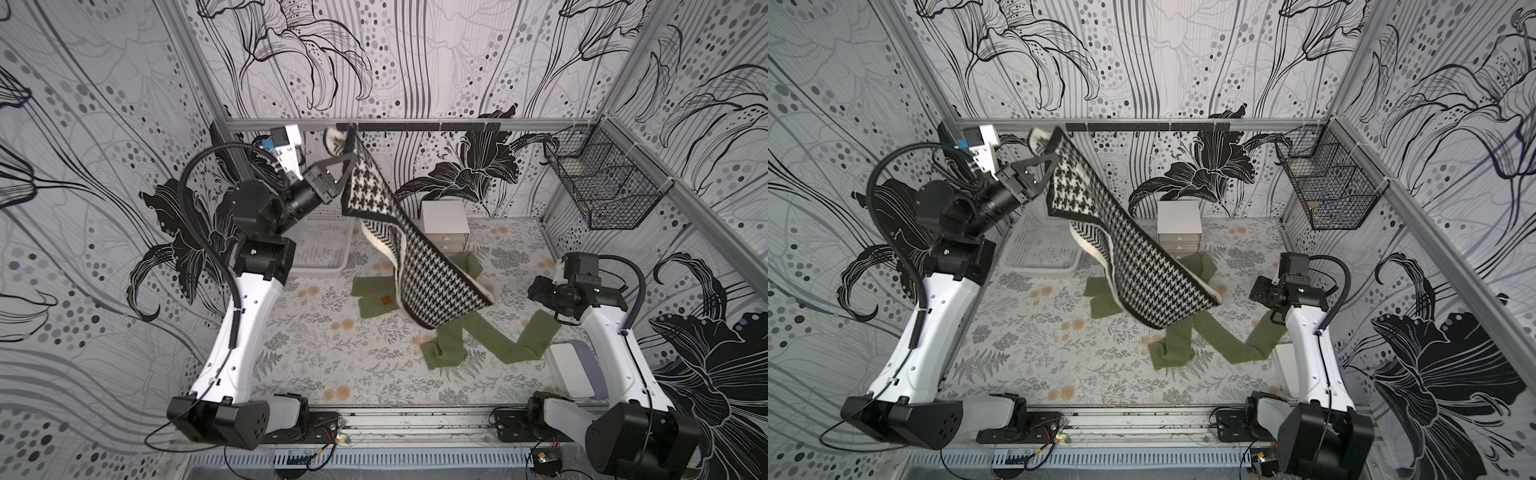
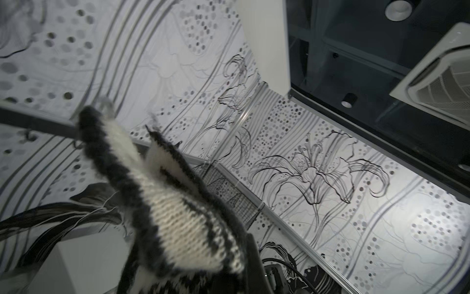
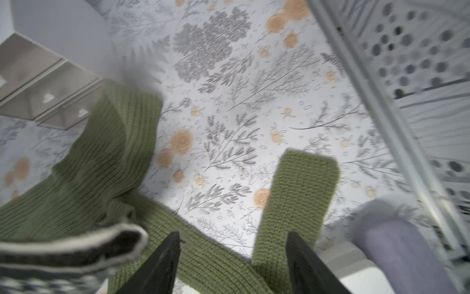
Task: Roll up the scarf and place it into the basket
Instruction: Flatten out the scarf at the center of the board.
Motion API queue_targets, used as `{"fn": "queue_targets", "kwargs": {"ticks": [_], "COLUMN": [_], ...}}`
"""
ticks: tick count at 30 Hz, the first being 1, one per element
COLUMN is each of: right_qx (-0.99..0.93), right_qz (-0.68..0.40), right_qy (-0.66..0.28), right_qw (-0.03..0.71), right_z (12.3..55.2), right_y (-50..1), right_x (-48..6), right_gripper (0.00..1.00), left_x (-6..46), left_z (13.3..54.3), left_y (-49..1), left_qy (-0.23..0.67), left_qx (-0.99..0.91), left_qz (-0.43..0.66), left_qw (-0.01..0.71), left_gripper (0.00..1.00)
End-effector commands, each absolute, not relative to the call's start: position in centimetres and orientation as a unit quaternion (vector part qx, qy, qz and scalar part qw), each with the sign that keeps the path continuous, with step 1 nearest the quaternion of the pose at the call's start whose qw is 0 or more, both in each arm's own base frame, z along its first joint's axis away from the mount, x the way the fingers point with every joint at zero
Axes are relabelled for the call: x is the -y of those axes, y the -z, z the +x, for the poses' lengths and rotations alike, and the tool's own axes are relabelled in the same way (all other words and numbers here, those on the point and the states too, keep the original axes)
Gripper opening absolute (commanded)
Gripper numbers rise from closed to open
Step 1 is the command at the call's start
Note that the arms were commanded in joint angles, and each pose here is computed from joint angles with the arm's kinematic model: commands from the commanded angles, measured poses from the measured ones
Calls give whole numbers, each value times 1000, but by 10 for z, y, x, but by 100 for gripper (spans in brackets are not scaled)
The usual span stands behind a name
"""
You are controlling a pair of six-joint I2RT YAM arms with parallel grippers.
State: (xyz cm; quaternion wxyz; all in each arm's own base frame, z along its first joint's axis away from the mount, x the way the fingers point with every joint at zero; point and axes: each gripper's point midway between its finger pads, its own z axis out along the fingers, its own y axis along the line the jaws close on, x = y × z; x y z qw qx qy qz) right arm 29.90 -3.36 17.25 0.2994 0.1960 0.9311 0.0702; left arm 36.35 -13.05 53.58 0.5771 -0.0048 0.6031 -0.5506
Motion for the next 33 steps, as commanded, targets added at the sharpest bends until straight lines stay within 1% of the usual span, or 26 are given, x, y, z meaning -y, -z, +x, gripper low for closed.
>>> {"fn": "queue_targets", "kwargs": {"ticks": [1,2,4,6,11,13,19,20,22,23,24,25,27,33], "right_qx": [-919,-917,-931,-942,-930,-932,-936,-937,-937,-939,-940,-941,-943,-944], "right_qz": [150,137,96,68,47,26,18,16,16,17,16,15,12,26], "right_qy": [-220,-243,-241,-240,-308,-307,-300,-301,-306,-304,-303,-300,-286,-206], "right_qw": [289,285,258,225,197,188,181,177,168,162,157,158,172,256], "right_z": [304,304,298,293,283,282,289,290,291,290,289,289,287,282], "right_y": [-169,-164,-147,-130,-114,-108,-93,-91,-85,-81,-78,-79,-86,-161], "right_x": [-21,-34,-59,-77,-113,-125,-129,-131,-133,-133,-133,-132,-127,-95], "right_gripper": [69,69,69,69,69,69,68,64,42,24,3,0,0,0], "left_x": [83,70,47,30,13,13,14,14,13,13,13,13,13,17], "left_z": [394,395,396,396,393,394,397,398,398,398,397,397,394,374], "left_y": [-420,-399,-358,-343,-335,-333,-333,-334,-332,-331,-331,-332,-334,-353], "left_qy": [463,435,388,377,359,359,375,375,376,376,376,376,375,368], "left_qx": [-687,-704,-738,-742,-751,-754,-749,-749,-750,-750,-750,-750,-751,-751], "left_qz": [-118,-139,-168,-185,-188,-186,-181,-180,-183,-183,-182,-182,-180,-159], "left_qw": [548,545,525,522,521,519,515,515,513,512,513,513,514,526], "left_gripper": [0,0,0,0,0,0,0,0,0,0,0,0,0,0]}}
